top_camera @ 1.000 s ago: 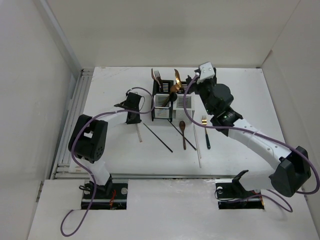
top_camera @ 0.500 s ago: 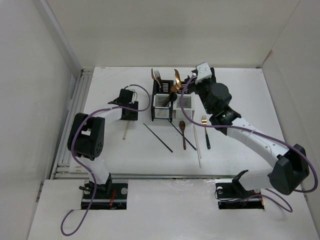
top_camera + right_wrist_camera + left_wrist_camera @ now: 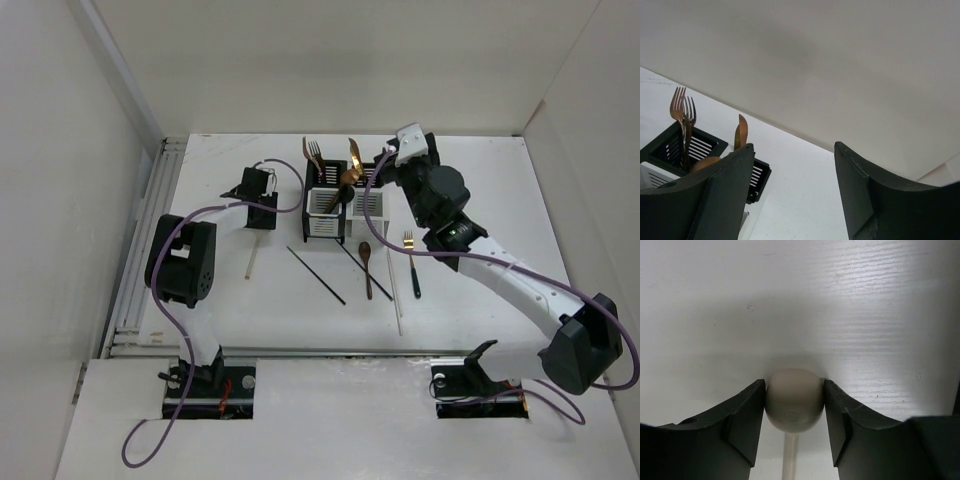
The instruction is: Sort the eating utensils into containers
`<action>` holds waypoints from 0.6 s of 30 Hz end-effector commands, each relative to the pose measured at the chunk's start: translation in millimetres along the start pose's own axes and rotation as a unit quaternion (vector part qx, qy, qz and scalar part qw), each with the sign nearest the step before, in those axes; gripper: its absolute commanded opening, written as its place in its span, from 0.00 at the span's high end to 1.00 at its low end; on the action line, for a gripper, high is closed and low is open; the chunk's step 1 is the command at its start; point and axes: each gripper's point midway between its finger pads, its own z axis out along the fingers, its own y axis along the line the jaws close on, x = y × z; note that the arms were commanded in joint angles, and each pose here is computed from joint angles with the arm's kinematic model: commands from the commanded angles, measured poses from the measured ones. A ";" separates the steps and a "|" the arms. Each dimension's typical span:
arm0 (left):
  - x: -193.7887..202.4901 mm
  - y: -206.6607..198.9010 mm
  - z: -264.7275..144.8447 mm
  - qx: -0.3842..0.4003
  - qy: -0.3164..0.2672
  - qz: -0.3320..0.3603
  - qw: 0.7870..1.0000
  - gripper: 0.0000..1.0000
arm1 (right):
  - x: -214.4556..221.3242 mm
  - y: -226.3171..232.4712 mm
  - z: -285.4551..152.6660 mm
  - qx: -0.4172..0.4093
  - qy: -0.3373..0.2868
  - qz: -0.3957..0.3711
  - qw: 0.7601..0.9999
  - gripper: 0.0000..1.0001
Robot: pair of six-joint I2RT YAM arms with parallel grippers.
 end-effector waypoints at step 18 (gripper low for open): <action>36.0 -4.3 -16.3 0.024 0.052 -0.018 0.998 0.93 | -35.2 -36.4 -9.6 0.048 -0.038 -0.001 0.998 0.30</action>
